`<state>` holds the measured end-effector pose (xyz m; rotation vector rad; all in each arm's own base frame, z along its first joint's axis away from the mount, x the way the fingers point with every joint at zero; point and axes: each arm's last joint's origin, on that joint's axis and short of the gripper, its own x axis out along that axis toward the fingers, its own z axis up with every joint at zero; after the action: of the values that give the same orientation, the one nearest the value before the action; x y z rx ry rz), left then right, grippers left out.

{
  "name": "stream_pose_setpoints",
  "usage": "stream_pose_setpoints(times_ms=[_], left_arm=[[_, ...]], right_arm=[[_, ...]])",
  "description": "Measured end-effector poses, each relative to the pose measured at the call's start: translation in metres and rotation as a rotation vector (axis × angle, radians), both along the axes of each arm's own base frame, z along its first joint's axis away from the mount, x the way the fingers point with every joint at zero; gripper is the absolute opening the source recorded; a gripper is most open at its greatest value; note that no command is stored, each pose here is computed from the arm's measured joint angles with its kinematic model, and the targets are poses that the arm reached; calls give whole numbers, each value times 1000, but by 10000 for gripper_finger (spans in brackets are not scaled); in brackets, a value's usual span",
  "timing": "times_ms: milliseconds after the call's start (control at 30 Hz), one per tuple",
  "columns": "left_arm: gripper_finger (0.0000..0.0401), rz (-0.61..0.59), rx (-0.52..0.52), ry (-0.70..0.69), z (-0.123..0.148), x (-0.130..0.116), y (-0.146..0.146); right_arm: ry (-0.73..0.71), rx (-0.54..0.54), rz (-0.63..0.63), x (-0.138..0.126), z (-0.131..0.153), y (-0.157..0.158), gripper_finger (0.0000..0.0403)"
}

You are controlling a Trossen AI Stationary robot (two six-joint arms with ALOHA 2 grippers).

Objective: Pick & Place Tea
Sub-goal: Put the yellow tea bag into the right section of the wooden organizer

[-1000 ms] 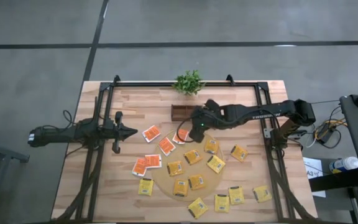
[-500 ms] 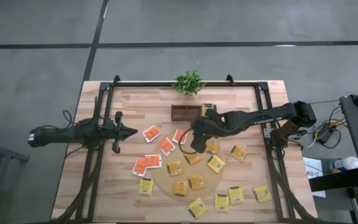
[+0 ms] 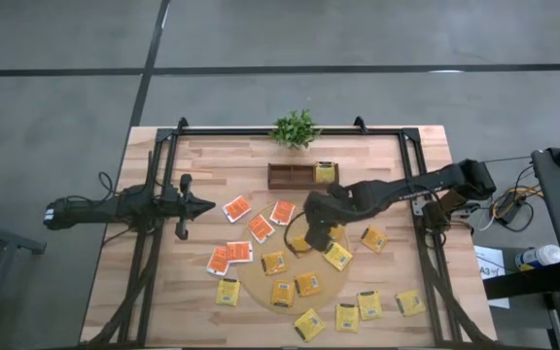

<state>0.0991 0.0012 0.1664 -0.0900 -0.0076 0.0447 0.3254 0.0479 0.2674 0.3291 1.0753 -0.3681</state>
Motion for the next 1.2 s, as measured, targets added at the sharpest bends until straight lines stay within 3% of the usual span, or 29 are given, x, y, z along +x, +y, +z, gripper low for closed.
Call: stream_pose_setpoints(times_ms=[667, 1200], left_arm=[[0, 0, 0, -1, 0, 0, 0], [0, 0, 0, 0, 0, 0, 0]], right_arm=[[104, 63, 289, -21, -14, 55, 189], [208, 145, 53, -38, -18, 70, 189]])
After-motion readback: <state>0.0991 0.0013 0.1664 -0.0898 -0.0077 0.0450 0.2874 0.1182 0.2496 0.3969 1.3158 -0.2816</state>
